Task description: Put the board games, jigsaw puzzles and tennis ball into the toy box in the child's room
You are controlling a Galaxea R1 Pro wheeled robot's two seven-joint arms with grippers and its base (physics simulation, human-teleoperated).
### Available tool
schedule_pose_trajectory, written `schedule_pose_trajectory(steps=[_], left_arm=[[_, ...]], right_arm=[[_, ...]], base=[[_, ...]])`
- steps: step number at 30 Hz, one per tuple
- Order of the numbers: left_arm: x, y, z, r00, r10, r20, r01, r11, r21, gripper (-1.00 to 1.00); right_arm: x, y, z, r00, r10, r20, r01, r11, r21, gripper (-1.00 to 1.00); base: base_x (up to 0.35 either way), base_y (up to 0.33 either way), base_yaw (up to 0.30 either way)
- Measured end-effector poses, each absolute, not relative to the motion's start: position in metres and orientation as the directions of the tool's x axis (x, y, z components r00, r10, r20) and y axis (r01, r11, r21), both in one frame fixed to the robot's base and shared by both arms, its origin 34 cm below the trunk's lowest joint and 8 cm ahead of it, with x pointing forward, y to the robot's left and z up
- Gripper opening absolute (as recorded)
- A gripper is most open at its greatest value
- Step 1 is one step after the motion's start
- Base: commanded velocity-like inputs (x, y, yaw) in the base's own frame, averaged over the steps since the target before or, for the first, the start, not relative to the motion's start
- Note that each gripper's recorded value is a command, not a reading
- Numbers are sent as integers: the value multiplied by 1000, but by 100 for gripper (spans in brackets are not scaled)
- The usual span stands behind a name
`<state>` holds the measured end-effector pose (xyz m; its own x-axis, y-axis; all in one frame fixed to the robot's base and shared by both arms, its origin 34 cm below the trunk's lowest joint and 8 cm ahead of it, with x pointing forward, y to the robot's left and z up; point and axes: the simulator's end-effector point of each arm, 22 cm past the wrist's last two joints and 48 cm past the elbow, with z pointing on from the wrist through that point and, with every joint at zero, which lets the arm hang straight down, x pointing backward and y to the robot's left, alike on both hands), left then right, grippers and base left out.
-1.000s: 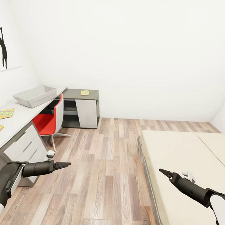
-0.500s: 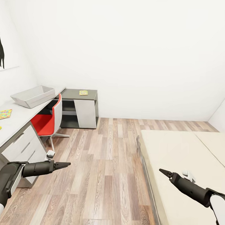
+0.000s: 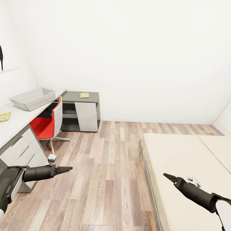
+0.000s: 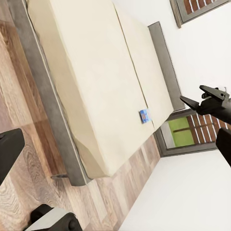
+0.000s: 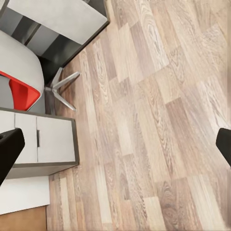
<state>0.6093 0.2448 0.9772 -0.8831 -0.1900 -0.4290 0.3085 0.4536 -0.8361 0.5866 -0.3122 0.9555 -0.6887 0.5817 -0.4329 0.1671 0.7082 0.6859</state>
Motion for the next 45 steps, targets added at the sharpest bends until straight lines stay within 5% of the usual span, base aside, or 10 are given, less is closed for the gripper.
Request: schedule_pose_trajectory(steps=[24, 45], left_arm=[[609, 245, 977, -883, -190, -429, 309, 454, -836, 100], [609, 245, 977, -883, -190, -429, 309, 454, -836, 100]], right_arm=[[587, -312, 955, -689, 582, -432, 168, 708, 686, 100], [587, -312, 955, -689, 582, -432, 168, 708, 686, 100]], base=[[0, -215, 0], [-1, -28, 0]])
